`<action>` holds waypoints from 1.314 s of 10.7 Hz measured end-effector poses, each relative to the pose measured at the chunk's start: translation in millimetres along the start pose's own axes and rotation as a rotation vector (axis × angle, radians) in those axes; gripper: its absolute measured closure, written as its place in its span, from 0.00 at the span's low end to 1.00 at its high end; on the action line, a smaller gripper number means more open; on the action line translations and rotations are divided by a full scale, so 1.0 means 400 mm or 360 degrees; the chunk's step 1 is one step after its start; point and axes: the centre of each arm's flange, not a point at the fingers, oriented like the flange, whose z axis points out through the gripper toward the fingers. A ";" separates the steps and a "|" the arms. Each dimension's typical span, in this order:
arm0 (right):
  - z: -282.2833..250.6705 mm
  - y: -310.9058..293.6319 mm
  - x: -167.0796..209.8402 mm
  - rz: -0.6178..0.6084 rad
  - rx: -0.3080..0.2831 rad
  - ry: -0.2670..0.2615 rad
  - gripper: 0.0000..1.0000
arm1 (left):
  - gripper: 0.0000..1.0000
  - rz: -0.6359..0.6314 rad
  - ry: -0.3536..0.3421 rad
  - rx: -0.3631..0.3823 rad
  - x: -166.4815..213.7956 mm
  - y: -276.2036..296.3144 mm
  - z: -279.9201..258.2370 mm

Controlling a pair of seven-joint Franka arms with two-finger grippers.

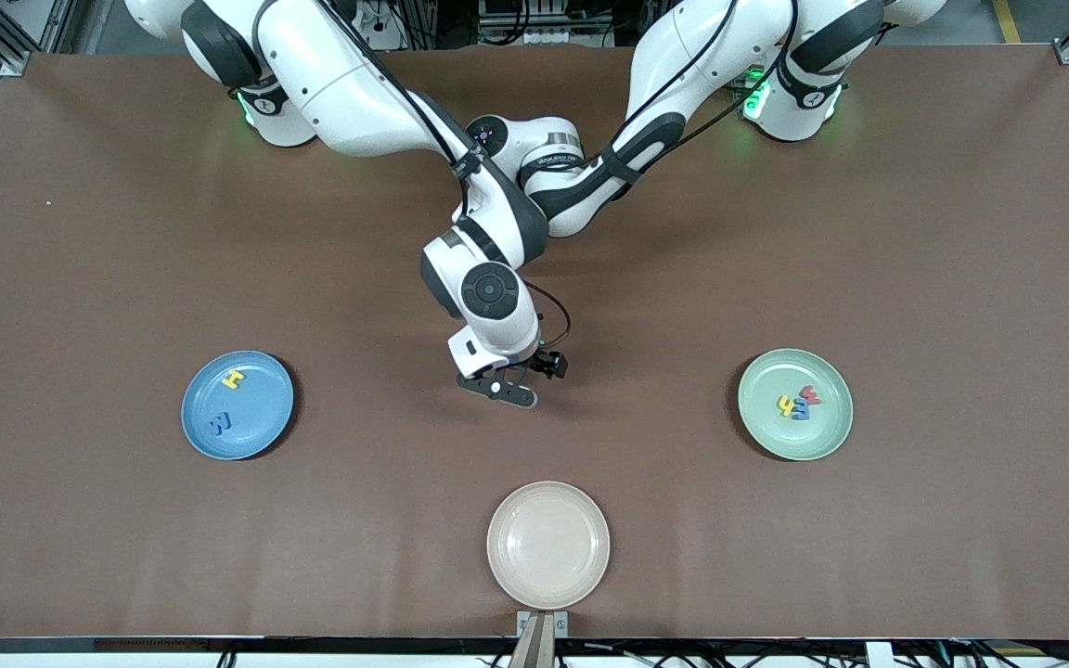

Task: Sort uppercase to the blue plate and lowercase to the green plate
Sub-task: 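Place the g on the green plate while the right gripper grasps R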

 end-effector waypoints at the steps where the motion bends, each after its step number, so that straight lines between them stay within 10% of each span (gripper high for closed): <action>1: -0.001 0.000 -0.002 -0.0004 -0.0022 0.0005 0.00 | 0.67 0.0003 0.0001 -0.0002 -0.002 -0.001 0.000; 14: -0.032 0.124 0.171 -0.0082 -0.0071 0.0036 0.00 | 0.67 -0.0062 -0.0002 -0.0009 0.015 -0.012 -0.006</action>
